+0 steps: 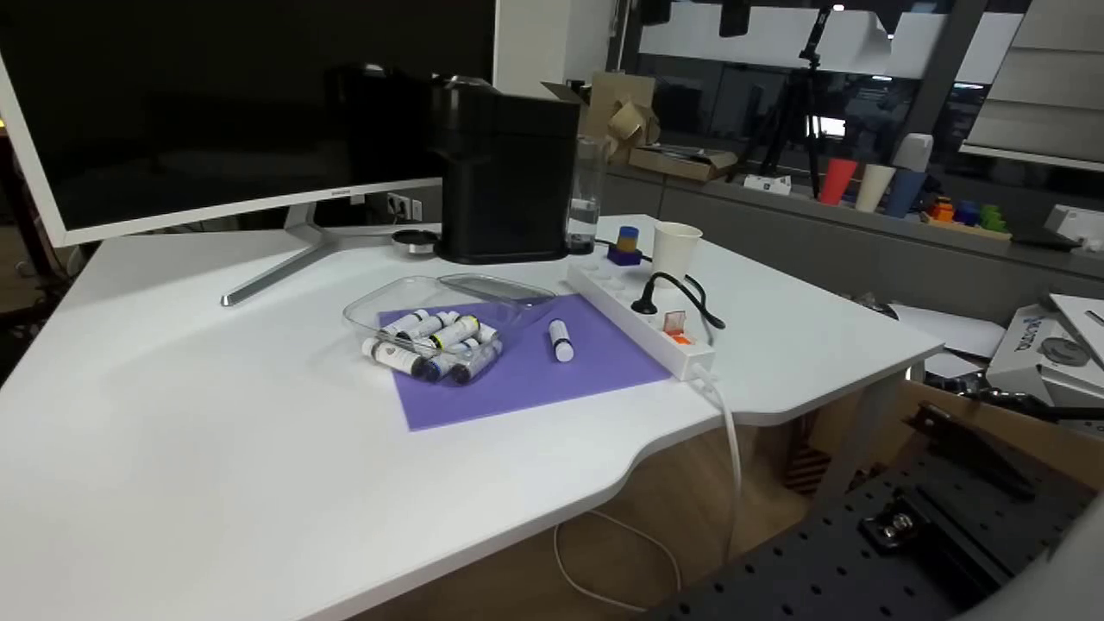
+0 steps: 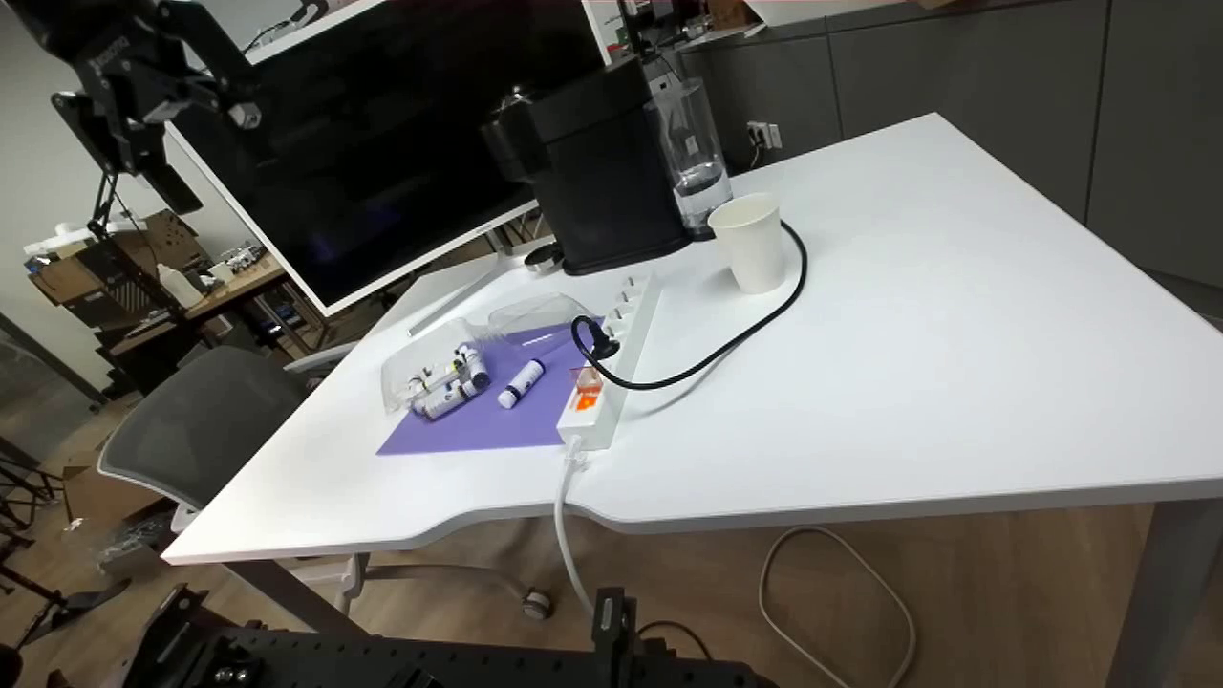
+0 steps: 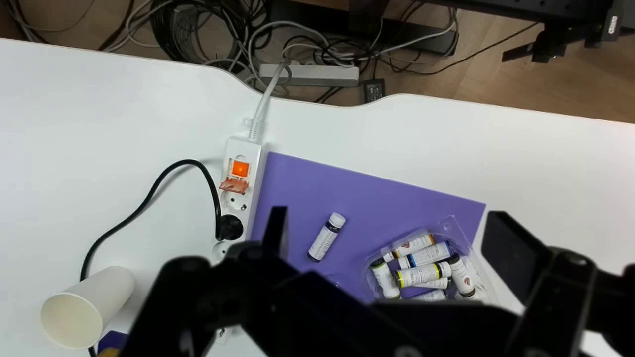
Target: Close the pack with bottles
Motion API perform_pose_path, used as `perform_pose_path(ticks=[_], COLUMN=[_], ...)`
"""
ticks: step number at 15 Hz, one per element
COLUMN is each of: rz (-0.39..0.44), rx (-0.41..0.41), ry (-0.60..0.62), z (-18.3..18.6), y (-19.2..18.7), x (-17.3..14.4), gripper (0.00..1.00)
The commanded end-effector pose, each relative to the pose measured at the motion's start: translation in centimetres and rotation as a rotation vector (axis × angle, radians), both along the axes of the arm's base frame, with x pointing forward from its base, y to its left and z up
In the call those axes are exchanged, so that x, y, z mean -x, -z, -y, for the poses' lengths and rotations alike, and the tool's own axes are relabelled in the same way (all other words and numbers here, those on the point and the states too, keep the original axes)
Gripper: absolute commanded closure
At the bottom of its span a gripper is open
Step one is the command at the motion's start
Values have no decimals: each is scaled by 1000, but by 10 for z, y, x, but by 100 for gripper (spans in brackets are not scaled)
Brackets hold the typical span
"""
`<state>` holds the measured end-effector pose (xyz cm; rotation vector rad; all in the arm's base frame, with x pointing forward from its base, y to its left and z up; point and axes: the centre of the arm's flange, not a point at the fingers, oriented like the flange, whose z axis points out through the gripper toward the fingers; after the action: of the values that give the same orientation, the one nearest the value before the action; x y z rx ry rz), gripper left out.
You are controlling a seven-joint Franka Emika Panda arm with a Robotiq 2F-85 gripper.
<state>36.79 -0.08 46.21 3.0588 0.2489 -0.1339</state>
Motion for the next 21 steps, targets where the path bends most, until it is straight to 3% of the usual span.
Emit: perform_pose_path(ticks=[1, 2, 6, 9, 14, 17, 19, 20, 21], rz=[34, 101, 296, 424, 467, 443, 383, 435, 425], rx=[29, 45, -22, -124, -428, -594, -704, -634, -646], ry=[23, 58, 168, 235, 246, 259, 262, 260, 255], z=[-5, -7, 7, 30, 80, 103, 112, 93, 98], y=[-3, -4, 2, 19, 52, 80, 92, 76, 82], x=[2, 0, -31, -60, -111, -134, -139, -109, -111], gripper=[0, 0, 0, 0, 0, 0, 0, 0, 0])
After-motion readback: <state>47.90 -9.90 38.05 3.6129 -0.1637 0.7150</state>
